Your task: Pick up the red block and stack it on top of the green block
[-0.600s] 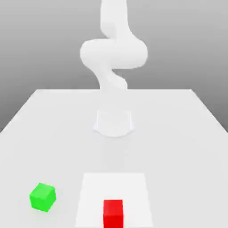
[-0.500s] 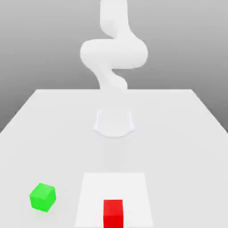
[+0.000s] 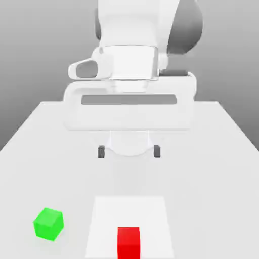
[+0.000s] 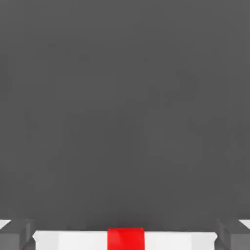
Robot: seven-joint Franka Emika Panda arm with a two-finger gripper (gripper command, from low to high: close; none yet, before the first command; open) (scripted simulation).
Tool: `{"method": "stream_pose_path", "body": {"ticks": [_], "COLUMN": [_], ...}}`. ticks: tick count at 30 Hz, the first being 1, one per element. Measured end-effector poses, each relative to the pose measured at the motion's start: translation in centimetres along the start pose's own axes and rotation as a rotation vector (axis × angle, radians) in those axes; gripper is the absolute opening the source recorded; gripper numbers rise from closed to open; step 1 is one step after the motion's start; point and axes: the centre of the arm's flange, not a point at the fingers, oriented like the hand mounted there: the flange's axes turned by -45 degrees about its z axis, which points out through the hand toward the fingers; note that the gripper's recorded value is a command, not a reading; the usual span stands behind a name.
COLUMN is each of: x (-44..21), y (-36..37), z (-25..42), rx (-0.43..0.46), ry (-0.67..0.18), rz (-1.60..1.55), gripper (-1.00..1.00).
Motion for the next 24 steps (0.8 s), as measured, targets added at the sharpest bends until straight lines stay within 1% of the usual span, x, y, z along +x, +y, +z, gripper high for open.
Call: {"method": "stream_pose_path", "body": {"ticks": [7,11,12,19,24], "x": [-4.3,-5.7,-6.0,-6.1,-5.0], "y": [0.1,0.1,0.1,0.1,0.4], "z": [12.4,17.8,18.9,19.1,13.8], "rx": [0.0,0.0,0.0,-0.001,-0.002], "ry": [-0.191,-0.209,-0.21,-0.21,-0.21], "rz": [-0.008,-0.009,-0.009,-0.009,-0.005], "gripper": [0.0,0.0,-1.0,-1.0,-1.0]}}
